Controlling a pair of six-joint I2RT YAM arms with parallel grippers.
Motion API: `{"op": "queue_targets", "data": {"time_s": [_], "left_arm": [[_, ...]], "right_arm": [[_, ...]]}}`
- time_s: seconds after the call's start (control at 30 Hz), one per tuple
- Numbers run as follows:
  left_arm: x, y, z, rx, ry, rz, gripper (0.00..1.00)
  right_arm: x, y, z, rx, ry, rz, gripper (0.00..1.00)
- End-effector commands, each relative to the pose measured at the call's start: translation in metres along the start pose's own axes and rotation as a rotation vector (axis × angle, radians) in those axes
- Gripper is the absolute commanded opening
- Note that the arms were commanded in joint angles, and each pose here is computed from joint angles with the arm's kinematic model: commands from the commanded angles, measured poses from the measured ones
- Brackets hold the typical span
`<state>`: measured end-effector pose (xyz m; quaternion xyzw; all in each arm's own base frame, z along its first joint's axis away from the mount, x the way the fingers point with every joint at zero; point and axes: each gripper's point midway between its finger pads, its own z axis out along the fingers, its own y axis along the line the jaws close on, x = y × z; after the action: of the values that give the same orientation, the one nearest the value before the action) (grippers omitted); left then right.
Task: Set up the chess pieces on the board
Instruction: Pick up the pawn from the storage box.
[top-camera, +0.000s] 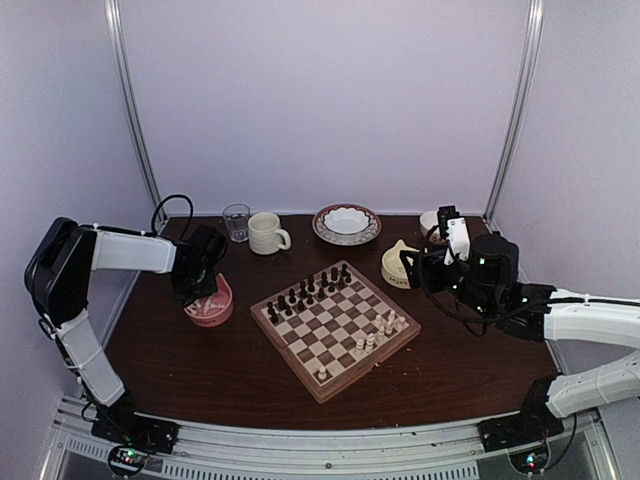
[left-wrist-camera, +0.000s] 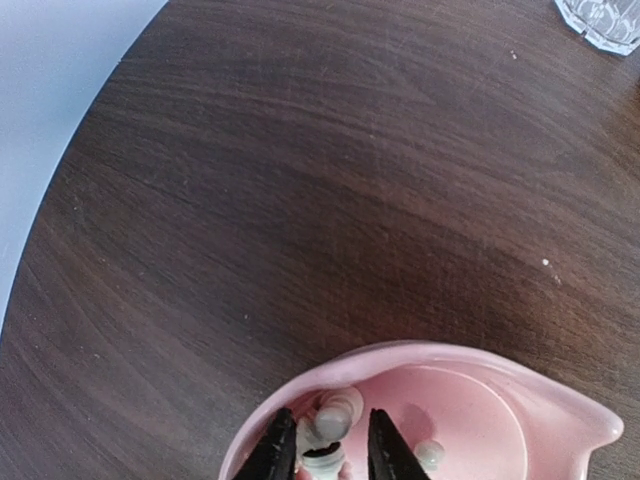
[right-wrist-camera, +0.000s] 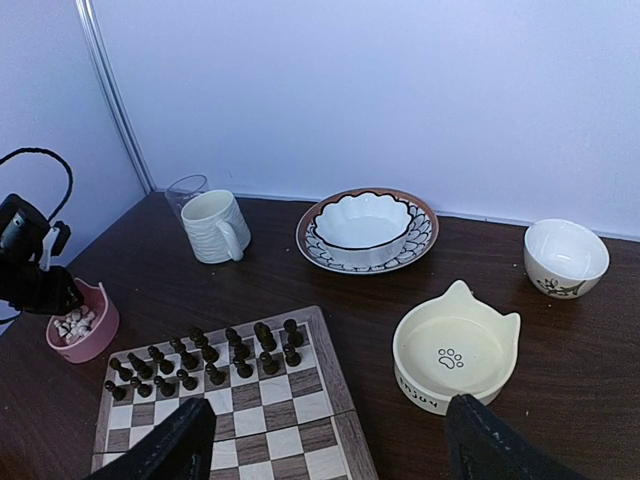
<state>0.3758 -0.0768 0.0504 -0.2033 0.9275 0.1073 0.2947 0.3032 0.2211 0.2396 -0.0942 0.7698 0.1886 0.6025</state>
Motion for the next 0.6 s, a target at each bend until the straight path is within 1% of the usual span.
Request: {"op": "queue_targets", "data": {"time_s": [0.0,0.1,0.13,0.17,0.2,0.3,0.37,0.43,0.57], "left_arm": [[-0.008,-0.004,0.008,0.009,-0.007,-0.035,0.27],[-0.007,-0.006,0.012,0.011,0.003,-0.032,0.26],[-0.008,-0.006,0.013,0.011,0.004,-0.032,0.24],[-0.007,-0.006,0.013,0.01,0.006,-0.033,0.22],[-0.009,-0.006,0.013,0.011,0.002,-0.035,0.12],[-0.011,-0.004,0.01,0.012,-0.007,-0.037,0.09],[-0.014,-0.003,0.007,0.012,-0.018,-0.04,0.05],[-0.017,-0.002,0.002,0.019,-0.029,-0.04,0.03],[-0.023,0.002,-0.007,0.029,-0.052,-0.041,0.03]], "right_arm": [[-0.001,0.0,0.001,-0.003,-0.007,0.006,0.82],[-0.001,-0.001,0.001,-0.001,-0.007,0.005,0.82],[-0.001,-0.001,0.001,-0.001,-0.006,0.005,0.83],[-0.001,-0.001,0.001,-0.002,-0.007,0.005,0.83],[0.0,0.0,0.001,-0.002,-0.005,0.006,0.83],[0.0,0.0,0.001,-0.002,-0.005,0.005,0.83],[-0.001,0.0,0.001,-0.003,-0.005,0.005,0.82],[0.0,0.0,0.001,-0.002,-0.005,0.005,0.82],[0.0,0.0,0.001,-0.003,-0.005,0.005,0.82]]}}
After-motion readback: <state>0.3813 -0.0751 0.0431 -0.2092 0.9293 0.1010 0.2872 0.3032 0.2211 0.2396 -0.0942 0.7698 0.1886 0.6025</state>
